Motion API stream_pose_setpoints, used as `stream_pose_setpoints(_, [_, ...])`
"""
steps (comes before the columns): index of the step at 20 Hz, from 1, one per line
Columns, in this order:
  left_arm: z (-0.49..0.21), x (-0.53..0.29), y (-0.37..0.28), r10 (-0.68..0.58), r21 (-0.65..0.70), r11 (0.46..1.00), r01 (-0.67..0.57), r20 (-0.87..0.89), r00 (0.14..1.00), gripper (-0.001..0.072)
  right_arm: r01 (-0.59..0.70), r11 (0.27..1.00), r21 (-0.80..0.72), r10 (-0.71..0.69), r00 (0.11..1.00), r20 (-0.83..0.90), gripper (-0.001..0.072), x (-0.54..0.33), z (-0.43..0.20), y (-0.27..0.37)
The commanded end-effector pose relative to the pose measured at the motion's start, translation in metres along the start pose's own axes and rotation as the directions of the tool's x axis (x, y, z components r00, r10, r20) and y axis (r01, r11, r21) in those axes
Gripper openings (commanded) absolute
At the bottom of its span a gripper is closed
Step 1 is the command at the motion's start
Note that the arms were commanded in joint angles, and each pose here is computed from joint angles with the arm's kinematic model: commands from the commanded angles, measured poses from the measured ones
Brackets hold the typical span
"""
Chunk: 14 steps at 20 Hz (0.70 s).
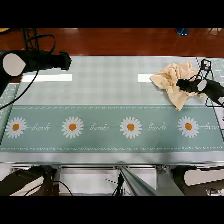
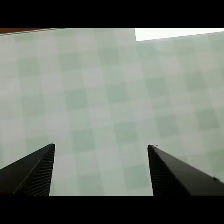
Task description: Fold the shirts.
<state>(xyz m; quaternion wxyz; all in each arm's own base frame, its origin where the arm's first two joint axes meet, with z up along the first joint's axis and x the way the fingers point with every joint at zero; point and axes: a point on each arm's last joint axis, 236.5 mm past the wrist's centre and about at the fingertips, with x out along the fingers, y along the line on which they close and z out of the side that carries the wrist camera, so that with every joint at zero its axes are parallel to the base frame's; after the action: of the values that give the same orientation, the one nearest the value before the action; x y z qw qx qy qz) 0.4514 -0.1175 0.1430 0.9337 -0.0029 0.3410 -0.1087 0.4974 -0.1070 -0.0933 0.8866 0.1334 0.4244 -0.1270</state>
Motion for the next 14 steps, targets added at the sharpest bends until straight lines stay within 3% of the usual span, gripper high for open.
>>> stream_pose_setpoints(1, [0.007, -0.005, -0.001, -0.002, 0.001, 1.0, 0.002, 0.017, 1.0, 0.0711, -0.023, 0.999, -0.022, 0.025, 0.994, 0.11, 0.0023, -0.027, 0.043, 0.013])
stream_pose_setpoints(4, [0.027, -0.026, -0.003, -0.005, 0.003, 1.0, 0.005, 0.039, 0.999, 0.0711, -0.078, 0.995, -0.059, 0.094, 0.931, 0.354, 0.0022, -0.126, 0.135, 0.044])
stream_pose_setpoints(7, [0.051, -0.068, -0.007, -0.007, 0.011, 1.0, 0.007, 0.043, 0.999, 0.0711, -0.106, 0.972, -0.212, 0.212, 0.787, 0.579, 0.0022, -0.265, 0.196, 0.095])
stream_pose_setpoints(10, [0.07, -0.122, -0.01, -0.011, 0.015, 1.0, 0.01, 0.06, 0.998, 0.0711, -0.152, 0.931, -0.331, 0.348, 0.635, 0.689, 0.0022, -0.397, 0.203, 0.142])
stream_pose_setpoints(14, [0.079, -0.196, -0.012, -0.018, 0.02, 1.0, 0.015, 0.125, 0.992, 0.0711, -0.291, 0.853, -0.433, 0.52, 0.539, 0.663, 0.0022, -0.504, 0.16, 0.181])
